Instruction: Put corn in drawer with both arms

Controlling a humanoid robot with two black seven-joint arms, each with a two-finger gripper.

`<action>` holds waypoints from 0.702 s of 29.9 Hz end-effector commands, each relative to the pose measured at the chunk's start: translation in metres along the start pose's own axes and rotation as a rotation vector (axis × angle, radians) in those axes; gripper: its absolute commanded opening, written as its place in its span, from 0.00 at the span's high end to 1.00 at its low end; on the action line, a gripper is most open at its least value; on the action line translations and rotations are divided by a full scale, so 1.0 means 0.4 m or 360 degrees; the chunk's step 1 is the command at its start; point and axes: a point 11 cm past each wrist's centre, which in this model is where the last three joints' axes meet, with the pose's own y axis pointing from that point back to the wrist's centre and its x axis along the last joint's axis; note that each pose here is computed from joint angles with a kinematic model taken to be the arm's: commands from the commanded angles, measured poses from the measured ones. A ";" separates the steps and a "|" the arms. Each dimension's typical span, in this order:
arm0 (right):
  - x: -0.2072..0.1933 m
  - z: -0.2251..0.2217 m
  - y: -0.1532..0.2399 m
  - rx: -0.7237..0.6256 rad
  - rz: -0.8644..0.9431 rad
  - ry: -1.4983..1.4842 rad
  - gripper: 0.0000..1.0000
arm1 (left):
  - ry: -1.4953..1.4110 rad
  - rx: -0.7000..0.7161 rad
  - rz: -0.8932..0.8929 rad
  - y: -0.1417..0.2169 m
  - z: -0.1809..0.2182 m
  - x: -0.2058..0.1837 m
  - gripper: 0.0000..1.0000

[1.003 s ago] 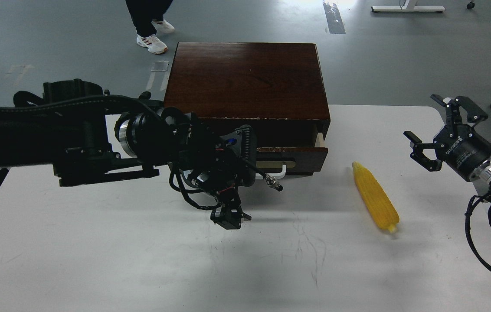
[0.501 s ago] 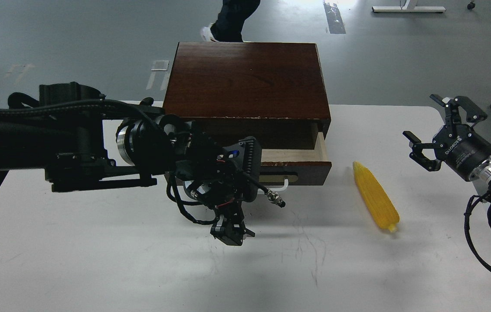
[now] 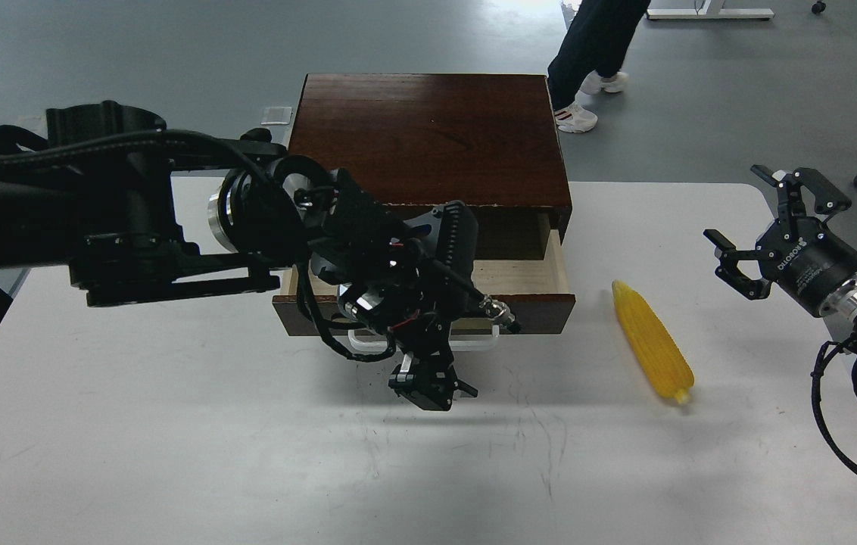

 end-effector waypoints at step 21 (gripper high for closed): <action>0.014 -0.019 0.016 0.0000 0.0008 0.0029 0.00 | 0.2315 -0.0220 0.1694 0.340 -0.157 -0.263 0.01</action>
